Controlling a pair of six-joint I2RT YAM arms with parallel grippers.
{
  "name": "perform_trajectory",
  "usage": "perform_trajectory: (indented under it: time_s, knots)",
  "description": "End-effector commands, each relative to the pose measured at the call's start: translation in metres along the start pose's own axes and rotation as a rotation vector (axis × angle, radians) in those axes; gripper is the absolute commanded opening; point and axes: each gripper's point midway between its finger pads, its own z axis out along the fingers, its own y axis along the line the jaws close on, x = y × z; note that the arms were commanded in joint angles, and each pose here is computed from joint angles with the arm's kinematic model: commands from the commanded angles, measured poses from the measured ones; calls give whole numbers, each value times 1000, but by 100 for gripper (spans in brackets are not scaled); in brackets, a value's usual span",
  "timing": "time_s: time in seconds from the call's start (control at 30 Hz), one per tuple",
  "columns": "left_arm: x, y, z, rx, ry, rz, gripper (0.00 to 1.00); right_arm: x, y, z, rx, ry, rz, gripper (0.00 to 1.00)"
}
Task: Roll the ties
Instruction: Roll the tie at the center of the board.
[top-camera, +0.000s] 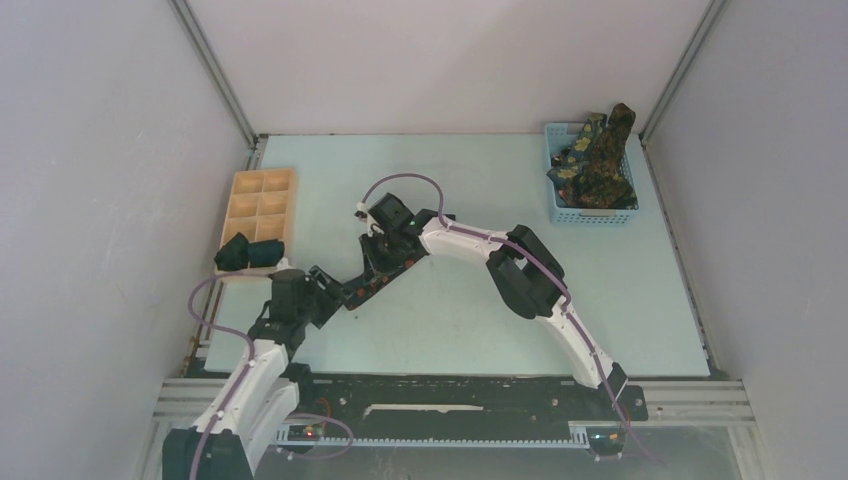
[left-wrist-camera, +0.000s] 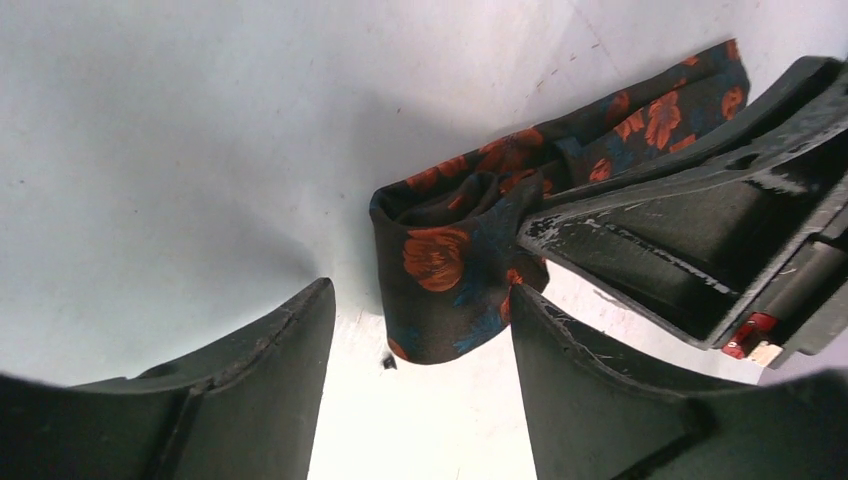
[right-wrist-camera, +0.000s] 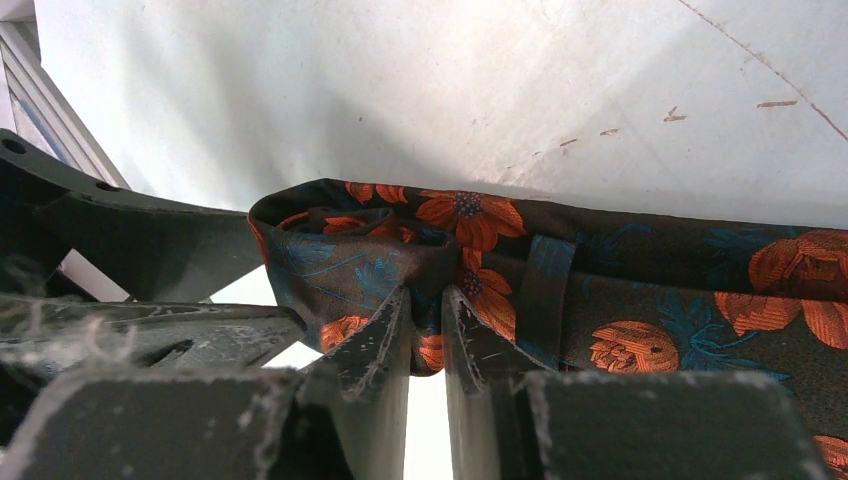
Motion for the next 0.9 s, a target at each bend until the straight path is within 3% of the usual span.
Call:
perform_trajectory:
  time_s: [0.0, 0.37, 0.67, 0.87]
  knots:
    - [-9, -3, -1, 12, -39, -16, 68, 6, -8, 9, 19, 27, -8, 19]
    - [5, -2, 19, 12, 55, -12, 50, 8, -6, 11, 18, 31, -7, 18]
    - [3, -1, 21, -16, 79, 29, 3, 12, -3, 10, 31, 39, -12, 17]
    - [-14, -7, 3, -82, 54, 87, 0, 14, 7, 11, 32, 36, -18, 16]
